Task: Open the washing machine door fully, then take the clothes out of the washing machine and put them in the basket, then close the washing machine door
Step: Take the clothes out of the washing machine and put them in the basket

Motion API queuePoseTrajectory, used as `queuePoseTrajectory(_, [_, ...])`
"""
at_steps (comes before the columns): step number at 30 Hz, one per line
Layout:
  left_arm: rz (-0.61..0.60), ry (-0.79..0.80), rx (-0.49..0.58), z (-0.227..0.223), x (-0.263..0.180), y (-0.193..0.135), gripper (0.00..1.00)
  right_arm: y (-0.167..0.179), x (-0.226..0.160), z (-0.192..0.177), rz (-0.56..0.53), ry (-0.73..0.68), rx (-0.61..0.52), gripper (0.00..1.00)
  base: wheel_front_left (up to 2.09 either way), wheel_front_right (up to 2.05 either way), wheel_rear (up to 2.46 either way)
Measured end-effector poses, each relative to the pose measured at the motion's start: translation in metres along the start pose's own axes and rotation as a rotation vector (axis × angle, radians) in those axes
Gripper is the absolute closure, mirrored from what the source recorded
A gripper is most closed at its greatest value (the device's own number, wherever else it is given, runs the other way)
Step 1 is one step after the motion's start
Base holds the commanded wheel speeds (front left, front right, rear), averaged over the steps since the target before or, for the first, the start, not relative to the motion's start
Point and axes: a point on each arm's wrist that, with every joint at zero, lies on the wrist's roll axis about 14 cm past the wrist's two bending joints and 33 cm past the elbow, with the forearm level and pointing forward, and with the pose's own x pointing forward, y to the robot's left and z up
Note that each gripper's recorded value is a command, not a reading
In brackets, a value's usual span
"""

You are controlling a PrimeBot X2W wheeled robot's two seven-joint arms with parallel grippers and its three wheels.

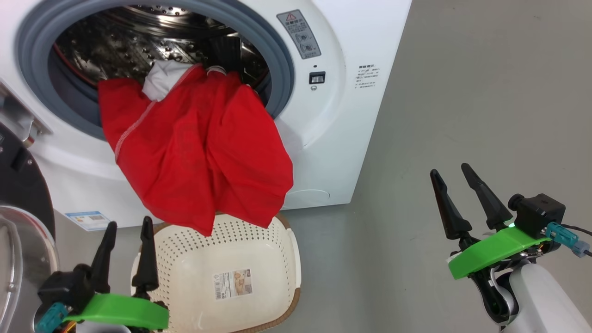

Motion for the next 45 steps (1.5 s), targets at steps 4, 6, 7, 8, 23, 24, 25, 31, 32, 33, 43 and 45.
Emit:
queuePoseTrajectory(4, [-0.008, 0.006, 0.004, 0.000, 0.006, -0.001, 0.00, -0.001, 0.000, -0.003, -0.004, 0.007, 0.001, 0.00, 0.00, 0.00, 0.00])
queuePoseTrajectory(6, [-0.015, 0.002, 0.007, 0.001, 0.012, -0.002, 0.00, -0.003, 0.000, -0.005, -0.008, 0.011, 0.002, 0.00, 0.00, 0.00, 0.00])
queuePoseTrajectory(7, [-0.017, 0.007, 0.009, 0.001, 0.014, -0.003, 0.00, -0.003, 0.000, -0.006, -0.009, 0.013, 0.002, 0.00, 0.00, 0.00, 0.00])
queuePoseTrajectory(8, [-0.018, 0.010, 0.011, 0.000, 0.016, -0.003, 0.00, -0.004, 0.000, -0.006, -0.011, 0.016, 0.002, 0.00, 0.00, 0.00, 0.00])
queuePoseTrajectory(23, [-0.085, 0.139, 0.019, -0.038, 0.050, -0.012, 0.00, -0.015, 0.000, -0.014, -0.045, 0.031, 0.007, 0.00, 0.00, 0.00, 0.00])
queuePoseTrajectory(24, [-0.089, 0.147, 0.019, -0.040, 0.051, -0.012, 0.00, -0.016, 0.000, -0.014, -0.048, 0.032, 0.007, 0.00, 0.00, 0.00, 0.00])
queuePoseTrajectory(25, [-0.090, 0.157, 0.019, -0.043, 0.052, -0.013, 0.00, -0.017, 0.000, -0.015, -0.051, 0.033, 0.007, 0.00, 0.00, 0.00, 0.00])
queuePoseTrajectory(31, [-0.083, 0.230, 0.015, -0.063, 0.061, -0.007, 0.00, -0.019, 0.001, -0.018, -0.055, 0.040, 0.008, 0.00, 0.00, 0.00, 0.00])
queuePoseTrajectory(32, [-0.082, 0.239, 0.018, -0.065, 0.064, -0.007, 0.00, -0.019, 0.001, -0.019, -0.056, 0.042, 0.009, 0.00, 0.00, 0.00, 0.00])
queuePoseTrajectory(33, [-0.083, 0.251, 0.016, -0.068, 0.066, -0.007, 0.00, -0.019, 0.001, -0.020, -0.057, 0.044, 0.009, 0.00, 0.00, 0.00, 0.00])
queuePoseTrajectory(43, [-0.097, 0.378, 0.031, -0.094, 0.096, -0.010, 0.00, -0.024, 0.010, -0.019, -0.066, 0.035, 0.006, 0.00, 0.00, 0.00, 0.00])
queuePoseTrajectory(45, [-0.096, 0.398, 0.038, -0.098, 0.102, -0.011, 0.00, -0.025, 0.010, -0.021, -0.071, 0.040, 0.009, 0.00, 0.00, 0.00, 0.00])
